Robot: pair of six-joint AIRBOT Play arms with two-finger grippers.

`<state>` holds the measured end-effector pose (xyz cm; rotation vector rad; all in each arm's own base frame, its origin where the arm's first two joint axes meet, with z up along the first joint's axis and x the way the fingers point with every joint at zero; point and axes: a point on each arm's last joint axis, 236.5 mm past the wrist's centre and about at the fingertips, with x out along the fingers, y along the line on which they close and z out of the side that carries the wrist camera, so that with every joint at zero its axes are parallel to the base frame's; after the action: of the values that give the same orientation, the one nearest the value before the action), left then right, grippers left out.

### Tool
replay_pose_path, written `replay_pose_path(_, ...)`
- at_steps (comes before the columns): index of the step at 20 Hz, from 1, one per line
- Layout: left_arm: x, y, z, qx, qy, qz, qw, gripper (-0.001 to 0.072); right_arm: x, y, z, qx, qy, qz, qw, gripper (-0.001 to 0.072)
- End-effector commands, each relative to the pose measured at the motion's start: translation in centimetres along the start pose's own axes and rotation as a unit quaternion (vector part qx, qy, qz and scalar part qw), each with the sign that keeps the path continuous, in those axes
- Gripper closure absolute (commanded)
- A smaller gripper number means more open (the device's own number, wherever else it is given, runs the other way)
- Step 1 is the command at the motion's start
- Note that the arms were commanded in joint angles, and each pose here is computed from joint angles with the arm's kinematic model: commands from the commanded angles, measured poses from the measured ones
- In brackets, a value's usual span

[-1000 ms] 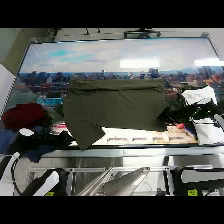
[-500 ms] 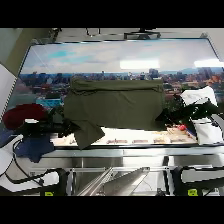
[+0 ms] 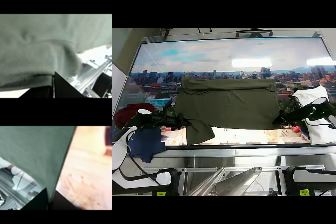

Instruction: Fold the shirts.

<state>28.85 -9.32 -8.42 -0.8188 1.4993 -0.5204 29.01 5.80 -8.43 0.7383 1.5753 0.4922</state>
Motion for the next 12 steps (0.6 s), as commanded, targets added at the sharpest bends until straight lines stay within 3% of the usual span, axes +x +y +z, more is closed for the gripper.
replay_pose_path(1, -3.0, -2.2, 0.7, 0.032, -0.044, -0.004, 0.999, 0.0684, -2.8, -0.7, 0.3, 0.026, -0.036, -0.001, 0.999, 0.0693)
replay_pose_path(6, -5.6, -4.4, -0.8, 0.052, -0.059, 0.009, 0.997, 0.0685, -4.0, -1.2, 0.6, 0.05, -0.057, 0.009, 0.997, 0.0693)
replay_pose_path(12, -8.8, -10.2, 4.8, 0.156, -0.124, 0.027, 0.98, 0.0684, -7.7, 6.3, 6.6, -0.027, -0.158, 0.051, 0.986, 0.0693)
